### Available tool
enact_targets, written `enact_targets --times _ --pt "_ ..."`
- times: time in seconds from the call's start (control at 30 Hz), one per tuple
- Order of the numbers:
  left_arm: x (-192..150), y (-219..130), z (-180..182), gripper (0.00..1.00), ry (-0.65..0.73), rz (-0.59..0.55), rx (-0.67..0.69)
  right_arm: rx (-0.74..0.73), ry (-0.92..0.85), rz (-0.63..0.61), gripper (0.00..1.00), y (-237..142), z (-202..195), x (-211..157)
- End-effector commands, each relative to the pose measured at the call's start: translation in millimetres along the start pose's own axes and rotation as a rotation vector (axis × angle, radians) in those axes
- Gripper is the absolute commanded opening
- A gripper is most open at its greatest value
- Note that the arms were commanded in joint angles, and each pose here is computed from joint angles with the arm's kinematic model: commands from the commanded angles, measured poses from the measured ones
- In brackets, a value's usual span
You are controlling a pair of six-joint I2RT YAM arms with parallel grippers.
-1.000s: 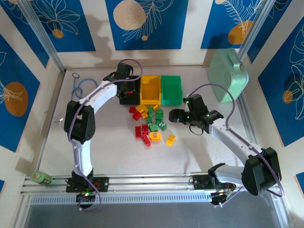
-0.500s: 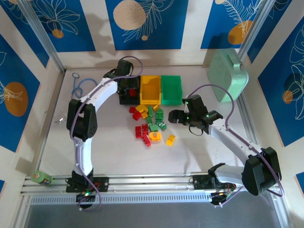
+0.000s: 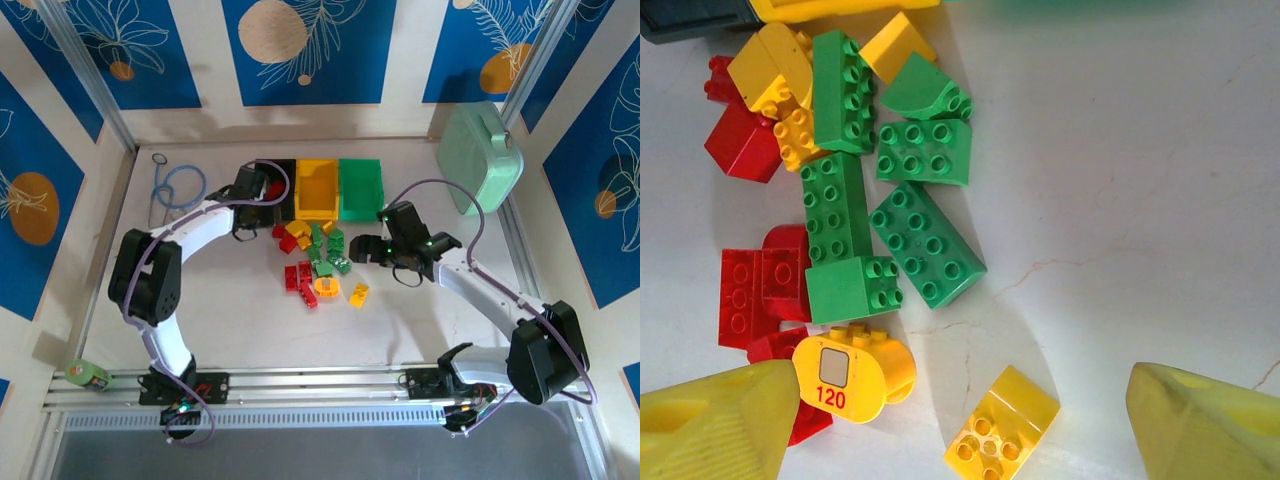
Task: Sort the legos into containers by color
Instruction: Place the lego in the container, then move the lego to the center of the table.
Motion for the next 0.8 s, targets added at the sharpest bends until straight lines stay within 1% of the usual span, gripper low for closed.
enact_targets --times 0.0,0.1,0.37,0.53,0.77 --pt "-4 14 -5 0.51 -0.027 0.02 -0.066 0.028 -0.001 -0.027 0.86 -4 9 9" --pt "-5 23 -4 0.48 -0.029 0.035 -0.055 0.024 -0.004 -0.021 0.86 -4 10 8" --pt "-7 44 -2 0.44 -0.027 0.07 -0.025 0.002 -0.009 -0.019 0.86 -4 8 6" --pt "-9 50 0 0.42 -0.022 0.077 -0.005 0.003 -0.011 -0.019 0.86 -3 8 6" --pt "-19 48 14 0.4 -0.036 0.078 0.094 0.006 -0.004 -0.016 0.86 0 8 4"
Point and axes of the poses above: each hand's point on the last joint's axis, 136 mm out from that joint toward the fingers, its own y axis out along the fingers, its own z axis along the line the jaws close on, x = y × z, the point moved 10 cm from there along -y, back along the fingers, and after that the axes turned 12 degrees about -y, right-handed, at the moved point
